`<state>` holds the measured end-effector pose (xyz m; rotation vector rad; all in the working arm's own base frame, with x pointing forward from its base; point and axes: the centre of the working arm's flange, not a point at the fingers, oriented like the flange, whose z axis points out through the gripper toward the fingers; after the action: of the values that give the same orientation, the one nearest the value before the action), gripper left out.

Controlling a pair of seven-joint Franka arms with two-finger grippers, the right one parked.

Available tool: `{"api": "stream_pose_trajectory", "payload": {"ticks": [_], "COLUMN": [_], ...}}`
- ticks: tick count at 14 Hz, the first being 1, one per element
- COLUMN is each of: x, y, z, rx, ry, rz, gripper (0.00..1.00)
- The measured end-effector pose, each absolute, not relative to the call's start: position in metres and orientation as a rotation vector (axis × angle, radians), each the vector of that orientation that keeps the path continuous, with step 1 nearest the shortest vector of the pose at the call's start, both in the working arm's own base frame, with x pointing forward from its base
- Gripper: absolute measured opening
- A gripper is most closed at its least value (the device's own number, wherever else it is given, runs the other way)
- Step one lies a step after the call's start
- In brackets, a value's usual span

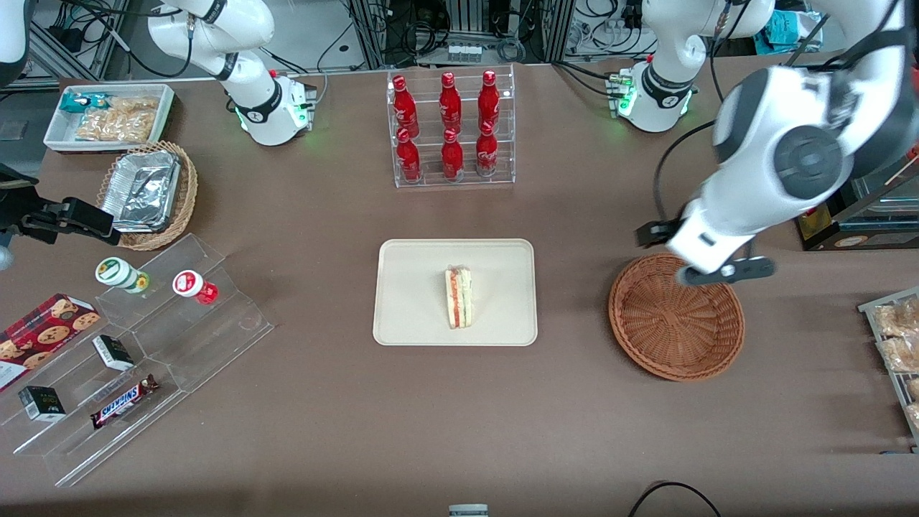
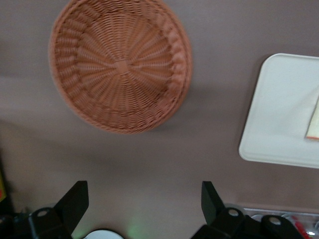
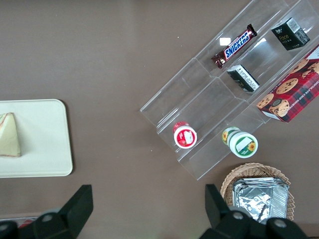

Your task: Place sandwich from basket to tray

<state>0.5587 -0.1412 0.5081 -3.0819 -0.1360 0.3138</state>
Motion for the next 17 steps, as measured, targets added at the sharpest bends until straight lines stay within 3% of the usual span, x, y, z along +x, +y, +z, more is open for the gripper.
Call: {"api": "stream_pose_trajectory", "payload": {"ticks": [8, 17], "x": [0.533, 0.535], "y": [-0.081, -0.082], "z": [0.595, 0.620], "rx": [-3.131, -3.145], "ry": [-0.093, -0.089], "rz": [0.223, 0.140], "gripper": [1.00, 1.00]}}
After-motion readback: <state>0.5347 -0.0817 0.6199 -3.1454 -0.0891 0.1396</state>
